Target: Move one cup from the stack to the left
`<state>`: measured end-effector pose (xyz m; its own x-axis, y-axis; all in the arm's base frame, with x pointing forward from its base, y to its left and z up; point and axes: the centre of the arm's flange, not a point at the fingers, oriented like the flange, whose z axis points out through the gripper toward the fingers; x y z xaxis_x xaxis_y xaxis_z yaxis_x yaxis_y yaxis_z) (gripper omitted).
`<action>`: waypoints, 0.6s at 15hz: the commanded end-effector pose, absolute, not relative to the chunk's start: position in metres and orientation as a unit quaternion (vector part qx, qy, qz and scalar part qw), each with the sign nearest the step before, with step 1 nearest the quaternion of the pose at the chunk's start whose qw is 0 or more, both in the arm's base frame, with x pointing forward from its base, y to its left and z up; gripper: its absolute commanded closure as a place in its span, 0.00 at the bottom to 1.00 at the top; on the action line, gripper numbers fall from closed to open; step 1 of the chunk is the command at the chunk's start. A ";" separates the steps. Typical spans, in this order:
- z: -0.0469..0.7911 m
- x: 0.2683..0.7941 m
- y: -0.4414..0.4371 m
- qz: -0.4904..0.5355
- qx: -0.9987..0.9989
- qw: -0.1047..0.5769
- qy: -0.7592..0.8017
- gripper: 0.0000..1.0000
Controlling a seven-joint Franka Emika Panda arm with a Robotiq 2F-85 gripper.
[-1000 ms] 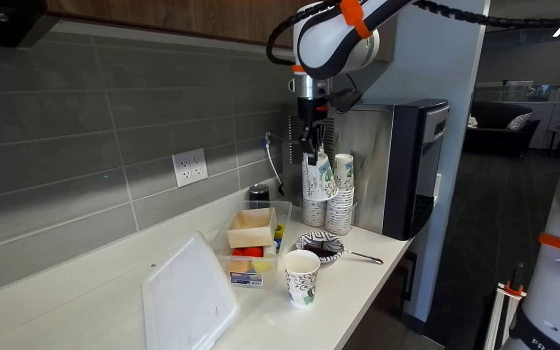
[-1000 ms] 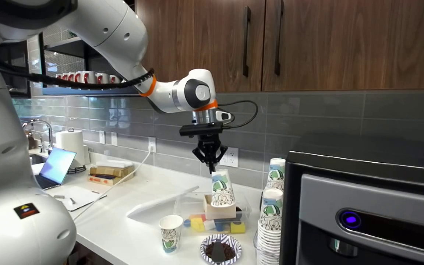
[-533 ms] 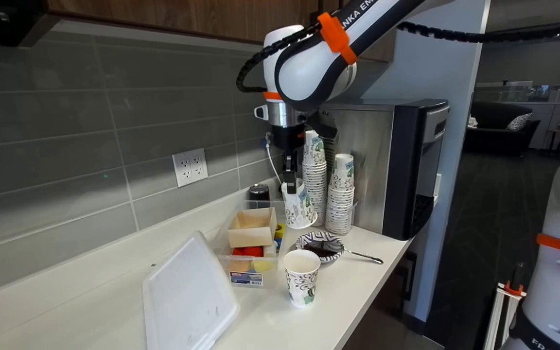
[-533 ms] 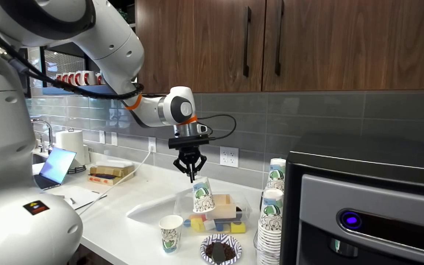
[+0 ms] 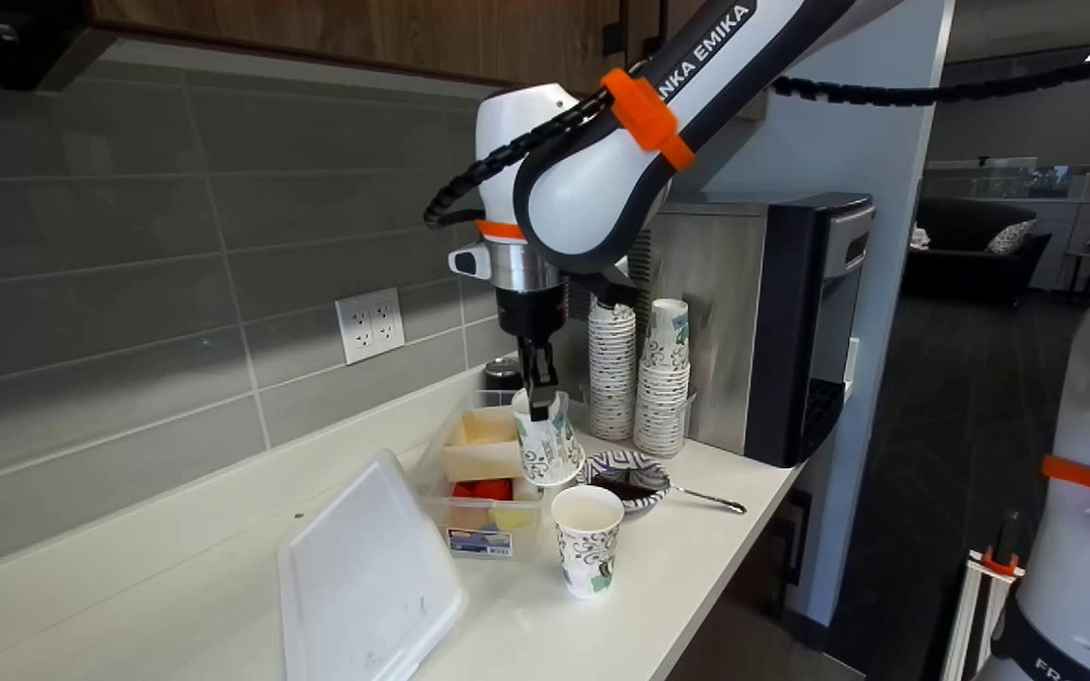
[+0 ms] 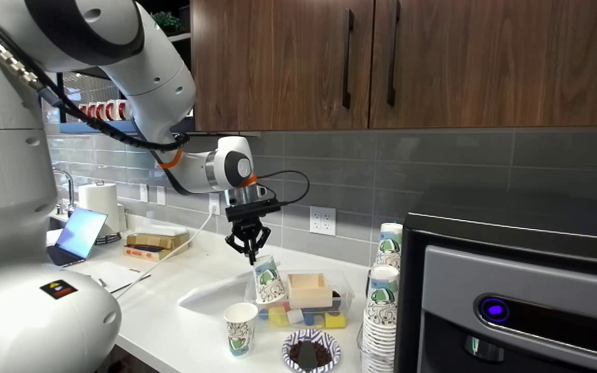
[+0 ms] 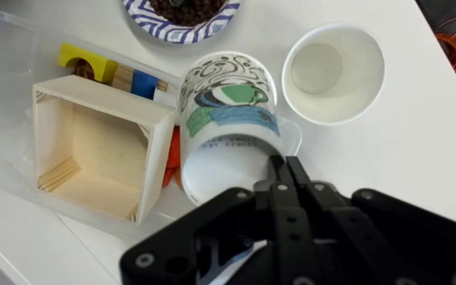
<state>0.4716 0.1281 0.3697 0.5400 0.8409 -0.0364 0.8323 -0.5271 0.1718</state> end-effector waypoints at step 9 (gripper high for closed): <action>0.357 0.448 0.207 -0.059 0.819 0.085 0.564 0.99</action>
